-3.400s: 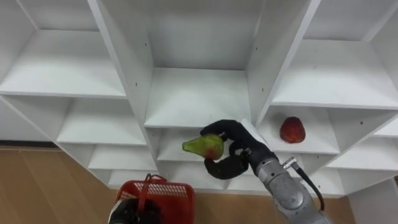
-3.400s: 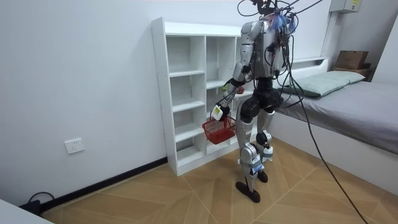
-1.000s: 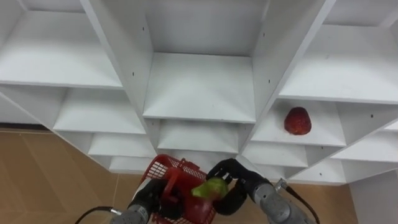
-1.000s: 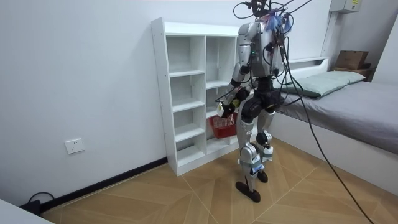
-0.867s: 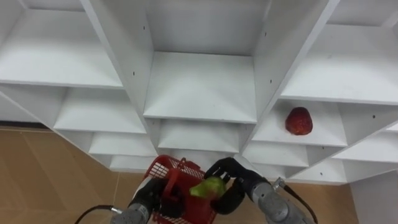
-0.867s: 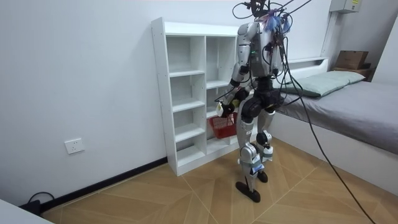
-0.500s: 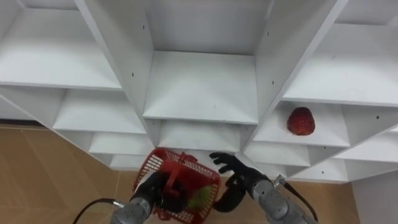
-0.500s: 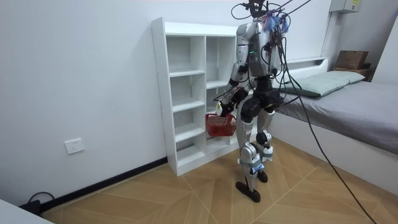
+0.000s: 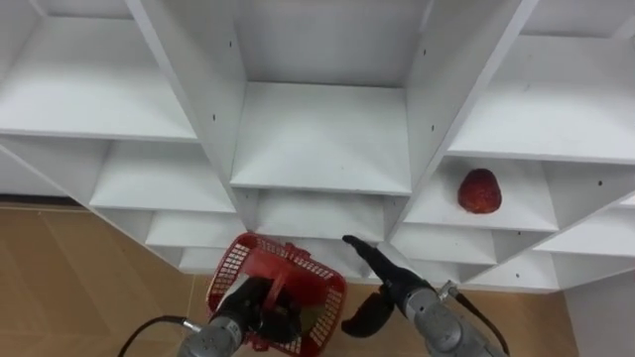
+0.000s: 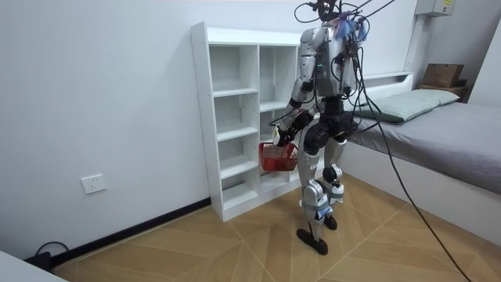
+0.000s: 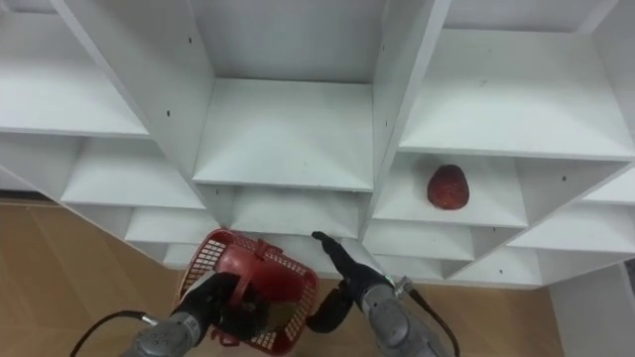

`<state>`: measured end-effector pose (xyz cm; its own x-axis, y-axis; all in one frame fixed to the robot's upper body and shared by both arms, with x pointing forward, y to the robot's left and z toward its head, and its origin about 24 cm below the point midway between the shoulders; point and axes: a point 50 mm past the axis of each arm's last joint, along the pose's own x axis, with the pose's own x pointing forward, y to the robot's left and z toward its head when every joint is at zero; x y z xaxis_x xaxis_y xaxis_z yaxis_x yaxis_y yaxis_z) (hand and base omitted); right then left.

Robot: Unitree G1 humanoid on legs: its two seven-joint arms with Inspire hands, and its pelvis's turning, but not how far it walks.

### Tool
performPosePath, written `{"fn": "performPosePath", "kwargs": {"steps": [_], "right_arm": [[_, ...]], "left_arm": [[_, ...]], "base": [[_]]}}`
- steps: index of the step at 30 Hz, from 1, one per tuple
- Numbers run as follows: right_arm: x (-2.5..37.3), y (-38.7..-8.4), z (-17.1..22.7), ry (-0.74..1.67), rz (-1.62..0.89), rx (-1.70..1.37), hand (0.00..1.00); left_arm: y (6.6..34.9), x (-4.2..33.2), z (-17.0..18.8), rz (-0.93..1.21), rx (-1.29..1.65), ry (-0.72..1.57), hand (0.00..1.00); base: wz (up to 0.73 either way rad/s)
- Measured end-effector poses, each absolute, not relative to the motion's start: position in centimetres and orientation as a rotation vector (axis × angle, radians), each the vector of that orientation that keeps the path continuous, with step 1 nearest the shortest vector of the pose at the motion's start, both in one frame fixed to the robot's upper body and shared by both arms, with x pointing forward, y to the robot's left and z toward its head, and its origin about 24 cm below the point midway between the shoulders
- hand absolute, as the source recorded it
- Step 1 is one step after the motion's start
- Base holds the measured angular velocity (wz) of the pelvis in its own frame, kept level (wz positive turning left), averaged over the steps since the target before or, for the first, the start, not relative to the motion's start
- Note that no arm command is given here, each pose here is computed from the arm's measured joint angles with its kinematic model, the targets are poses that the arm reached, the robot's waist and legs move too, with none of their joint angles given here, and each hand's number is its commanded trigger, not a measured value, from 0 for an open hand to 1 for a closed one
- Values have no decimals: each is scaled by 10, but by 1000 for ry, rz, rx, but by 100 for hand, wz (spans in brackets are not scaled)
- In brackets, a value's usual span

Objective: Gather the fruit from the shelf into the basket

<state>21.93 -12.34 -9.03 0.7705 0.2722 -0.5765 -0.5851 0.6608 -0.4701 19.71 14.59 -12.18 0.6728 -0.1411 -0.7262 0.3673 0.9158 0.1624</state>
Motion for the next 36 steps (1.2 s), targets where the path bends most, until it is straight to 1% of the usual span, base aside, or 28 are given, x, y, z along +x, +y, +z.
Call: {"fn": "performPosePath", "kwargs": {"steps": [9,15,19,24,27,36], "right_arm": [[211,-130,-95,522,496,-674,0],[202,-131,-99,543,488,-652,0],[199,-138,-99,548,408,-599,0],[202,-146,-91,501,302,-529,0],[196,-152,-88,472,237,-491,0],[177,-175,-95,519,60,-451,0]], "left_arm": [[149,192,-125,-283,308,803,100],[160,173,-134,-264,311,860,100],[165,159,-139,-254,311,896,100],[171,158,-138,-242,318,889,100],[175,156,-135,-205,290,869,100],[181,144,-138,-152,275,877,100]], "base": [[-3],[0],[-1],[-4],[-13],[-6]]}}
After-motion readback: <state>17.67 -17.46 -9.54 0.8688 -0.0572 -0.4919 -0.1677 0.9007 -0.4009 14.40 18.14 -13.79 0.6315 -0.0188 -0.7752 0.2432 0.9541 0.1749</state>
